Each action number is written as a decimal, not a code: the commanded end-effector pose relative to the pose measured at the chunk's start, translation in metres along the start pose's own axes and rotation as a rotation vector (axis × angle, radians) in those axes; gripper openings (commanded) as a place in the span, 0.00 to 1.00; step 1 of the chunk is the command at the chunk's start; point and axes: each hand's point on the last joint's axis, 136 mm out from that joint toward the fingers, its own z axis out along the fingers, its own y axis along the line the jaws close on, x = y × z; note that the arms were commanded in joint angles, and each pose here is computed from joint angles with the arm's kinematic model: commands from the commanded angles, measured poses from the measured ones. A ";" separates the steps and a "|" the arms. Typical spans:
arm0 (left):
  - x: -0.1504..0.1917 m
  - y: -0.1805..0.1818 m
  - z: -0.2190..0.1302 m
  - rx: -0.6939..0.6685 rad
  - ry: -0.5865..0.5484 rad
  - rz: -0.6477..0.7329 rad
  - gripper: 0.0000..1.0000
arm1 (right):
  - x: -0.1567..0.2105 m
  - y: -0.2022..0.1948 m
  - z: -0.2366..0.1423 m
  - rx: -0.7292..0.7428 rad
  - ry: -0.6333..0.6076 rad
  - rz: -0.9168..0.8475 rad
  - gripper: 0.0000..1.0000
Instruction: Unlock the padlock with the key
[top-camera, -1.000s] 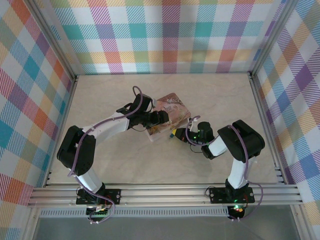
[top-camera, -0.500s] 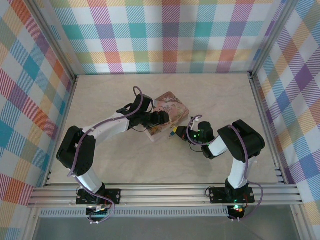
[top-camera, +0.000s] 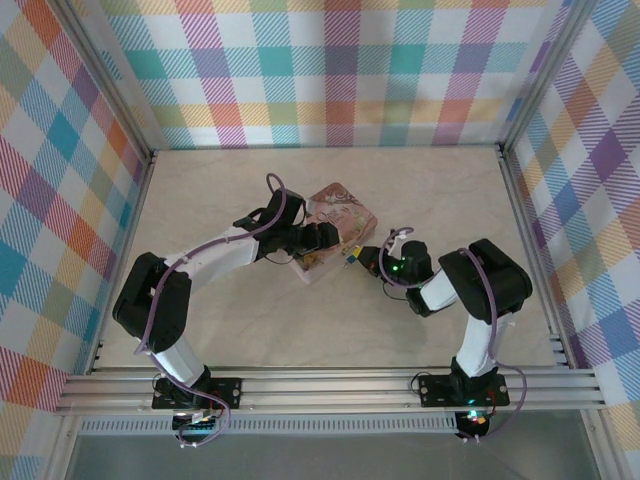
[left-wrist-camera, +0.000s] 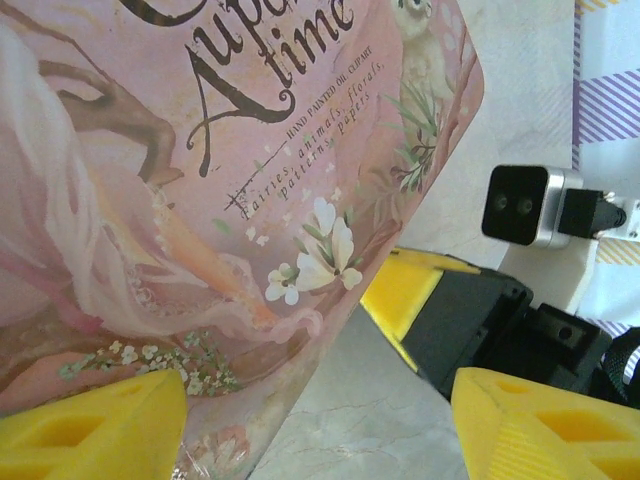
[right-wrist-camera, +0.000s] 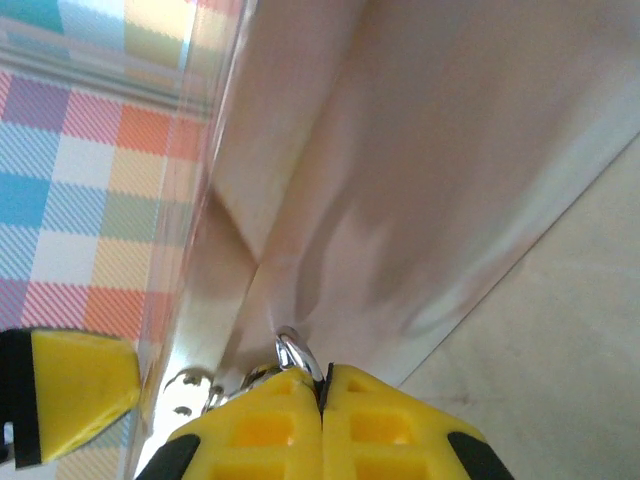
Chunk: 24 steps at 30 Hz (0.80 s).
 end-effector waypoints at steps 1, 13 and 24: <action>0.031 0.037 0.002 -0.121 0.098 -0.062 0.71 | -0.019 0.020 -0.007 -0.060 -0.083 -0.025 0.02; 0.008 0.025 -0.019 -0.039 0.040 -0.093 0.75 | -0.009 0.019 -0.027 0.010 -0.038 -0.097 0.02; -0.019 0.004 -0.064 0.014 -0.096 -0.040 0.85 | 0.016 0.044 -0.095 0.169 0.088 -0.287 0.03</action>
